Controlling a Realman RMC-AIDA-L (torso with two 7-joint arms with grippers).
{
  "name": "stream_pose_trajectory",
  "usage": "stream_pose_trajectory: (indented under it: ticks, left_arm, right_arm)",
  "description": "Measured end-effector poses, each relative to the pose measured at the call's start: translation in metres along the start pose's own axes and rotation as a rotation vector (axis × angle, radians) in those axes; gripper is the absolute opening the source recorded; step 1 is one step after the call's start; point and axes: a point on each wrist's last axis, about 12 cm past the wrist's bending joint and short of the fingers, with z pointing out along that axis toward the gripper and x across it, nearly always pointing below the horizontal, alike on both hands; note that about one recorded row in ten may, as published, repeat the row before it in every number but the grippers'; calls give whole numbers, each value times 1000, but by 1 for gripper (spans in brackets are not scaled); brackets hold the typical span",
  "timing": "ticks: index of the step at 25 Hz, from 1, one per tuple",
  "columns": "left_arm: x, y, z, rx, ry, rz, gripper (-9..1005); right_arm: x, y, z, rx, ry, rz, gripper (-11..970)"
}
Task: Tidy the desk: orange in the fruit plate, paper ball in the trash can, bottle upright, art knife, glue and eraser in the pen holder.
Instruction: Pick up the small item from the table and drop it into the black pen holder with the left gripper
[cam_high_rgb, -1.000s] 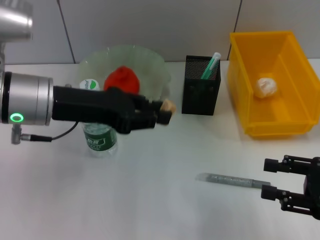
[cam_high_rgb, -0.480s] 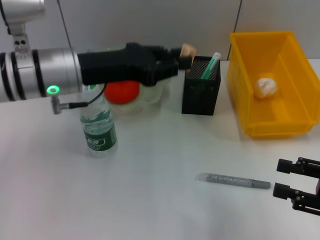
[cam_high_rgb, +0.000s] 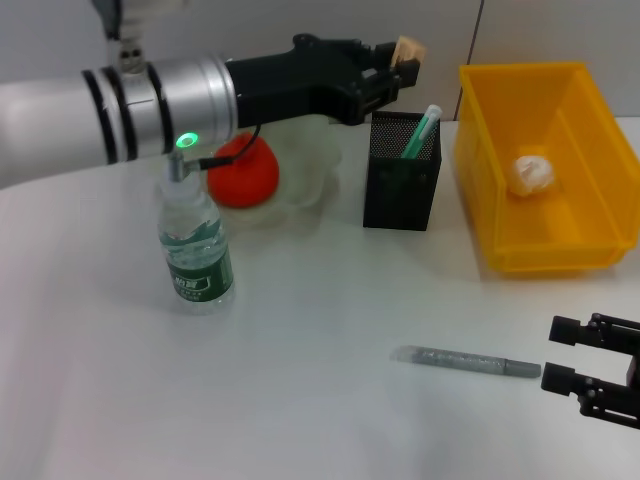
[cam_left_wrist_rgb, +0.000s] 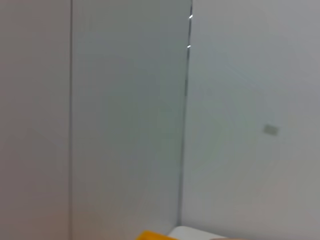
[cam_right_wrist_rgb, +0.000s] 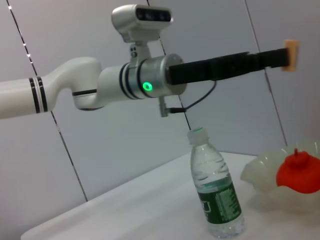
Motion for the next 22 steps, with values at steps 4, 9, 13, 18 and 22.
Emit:
stream_pose_trajectory:
  ticks: [4, 9, 13, 18, 22]
  left_arm:
    - [-5, 3, 9, -31, 7, 27, 269]
    - [-10, 3, 28, -82, 25, 47, 269]
    - [-13, 0, 50, -107, 69, 75, 269]
    - [-12, 0, 65, -125, 110, 91, 269]
    - [-10, 3, 70, -168, 138, 105, 269]
  right_arm:
    - [-1, -1, 2, -2, 1, -3, 630]
    - [-1, -3, 5, 2, 1, 3, 630]
    - [-1, -5, 7, 0, 6, 2, 630]
    - [-3, -6, 9, -4, 6, -3, 630]
    - [-3, -7, 10, -6, 6, -5, 630]
